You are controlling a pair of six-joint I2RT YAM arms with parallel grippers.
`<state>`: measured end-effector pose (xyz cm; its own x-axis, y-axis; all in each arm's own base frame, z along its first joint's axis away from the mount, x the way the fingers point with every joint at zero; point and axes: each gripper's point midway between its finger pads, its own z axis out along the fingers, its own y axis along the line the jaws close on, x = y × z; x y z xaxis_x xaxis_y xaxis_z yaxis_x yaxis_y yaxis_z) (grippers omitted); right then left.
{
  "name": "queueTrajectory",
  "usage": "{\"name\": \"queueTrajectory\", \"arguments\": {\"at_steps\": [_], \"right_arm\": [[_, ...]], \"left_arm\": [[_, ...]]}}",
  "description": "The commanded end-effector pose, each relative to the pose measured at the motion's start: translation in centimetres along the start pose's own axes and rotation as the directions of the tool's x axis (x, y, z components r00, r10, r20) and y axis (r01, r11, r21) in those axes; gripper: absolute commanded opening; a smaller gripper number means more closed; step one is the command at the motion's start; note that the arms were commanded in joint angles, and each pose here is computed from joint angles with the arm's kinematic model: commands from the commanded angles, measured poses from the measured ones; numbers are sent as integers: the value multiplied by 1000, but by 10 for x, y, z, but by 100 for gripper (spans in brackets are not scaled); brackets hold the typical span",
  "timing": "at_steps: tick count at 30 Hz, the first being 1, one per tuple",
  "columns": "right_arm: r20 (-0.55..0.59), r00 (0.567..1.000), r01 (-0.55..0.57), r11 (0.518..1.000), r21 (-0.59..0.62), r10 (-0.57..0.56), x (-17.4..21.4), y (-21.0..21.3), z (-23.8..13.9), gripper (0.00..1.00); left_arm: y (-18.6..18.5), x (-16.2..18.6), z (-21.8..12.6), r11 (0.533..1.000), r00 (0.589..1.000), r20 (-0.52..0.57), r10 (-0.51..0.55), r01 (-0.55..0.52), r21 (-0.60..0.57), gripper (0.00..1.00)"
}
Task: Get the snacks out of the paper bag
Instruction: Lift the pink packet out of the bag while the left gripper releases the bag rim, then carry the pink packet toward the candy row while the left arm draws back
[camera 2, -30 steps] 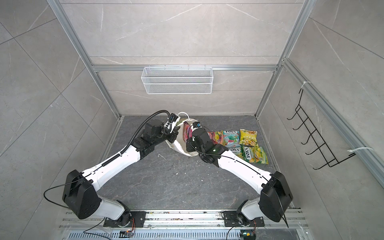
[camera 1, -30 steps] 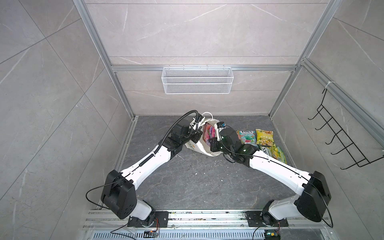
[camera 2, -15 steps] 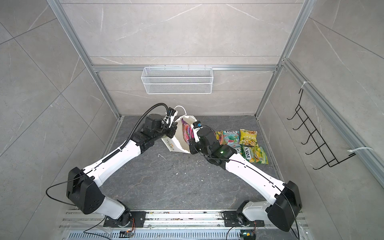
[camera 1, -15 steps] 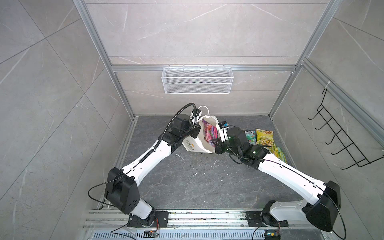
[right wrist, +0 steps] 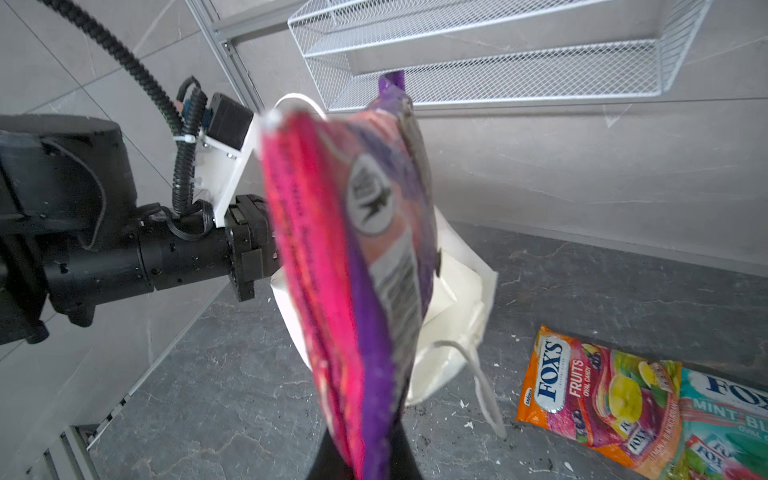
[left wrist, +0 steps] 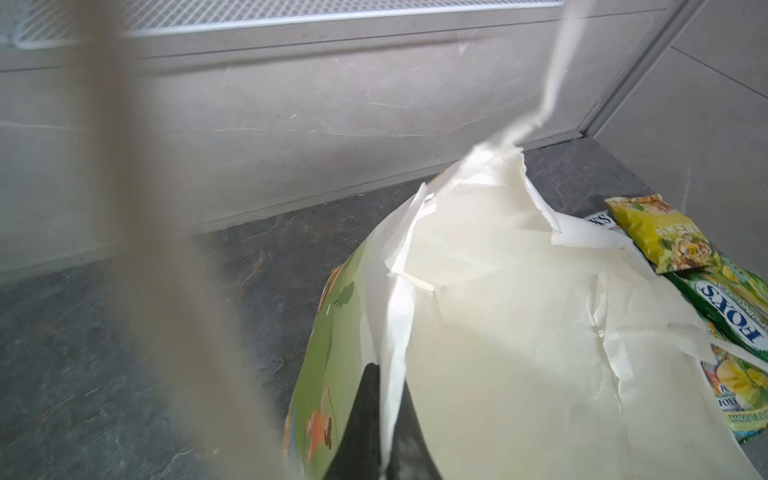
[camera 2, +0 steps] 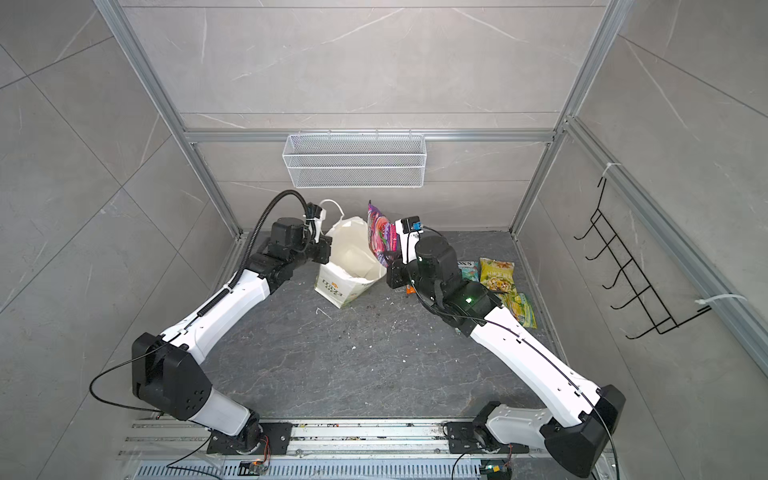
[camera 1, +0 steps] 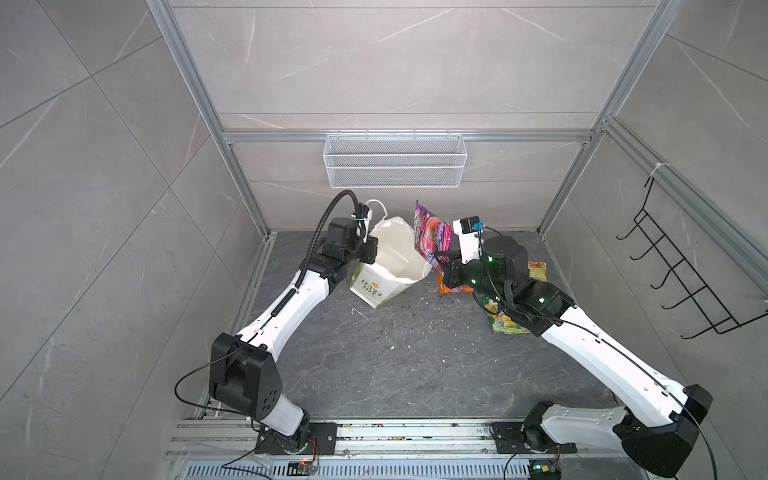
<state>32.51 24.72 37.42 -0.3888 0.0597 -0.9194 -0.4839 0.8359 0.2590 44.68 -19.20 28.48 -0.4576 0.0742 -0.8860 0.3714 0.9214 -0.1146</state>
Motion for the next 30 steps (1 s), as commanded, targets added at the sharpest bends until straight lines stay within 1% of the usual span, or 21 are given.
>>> {"name": "queueTrajectory", "arguments": {"at_steps": [1,5,8,9,10,14,19,23,26,30], "right_arm": [[111,992,-67,998,-15,68,-38,0,-20,0],[127,986,-101,995,-24,103,-42,-6,-27,0],[130,984,-118,993,-9,118,-41,-12,-31,0],[129,984,-123,992,-6,123,-40,-14,-32,0],[130,984,-125,992,-3,124,-39,-15,-32,0],[108,985,-136,991,14,134,-30,-21,-28,0],[91,985,-148,988,41,144,-20,-29,-23,0],[75,986,-152,986,70,146,-12,-36,-19,0],[67,987,-154,985,82,149,-7,-41,-16,0],[58,986,-162,982,94,157,-1,-46,-12,0]], "left_arm": [[19,-7,0,994,993,29,-112,112,12,0],[46,-1,2,987,988,25,-154,155,-29,0],[59,3,4,986,987,17,-157,158,-52,0],[61,2,5,985,987,18,-159,159,-59,4],[63,1,4,985,987,19,-162,163,-64,15],[62,-4,1,986,987,21,-158,159,-56,33],[63,-11,-9,986,988,22,-150,152,-73,46],[64,-16,-21,985,990,32,-141,143,-91,65],[64,-21,-33,985,990,48,-133,138,-105,75],[64,-30,-49,984,988,83,-128,137,-113,80]]}}
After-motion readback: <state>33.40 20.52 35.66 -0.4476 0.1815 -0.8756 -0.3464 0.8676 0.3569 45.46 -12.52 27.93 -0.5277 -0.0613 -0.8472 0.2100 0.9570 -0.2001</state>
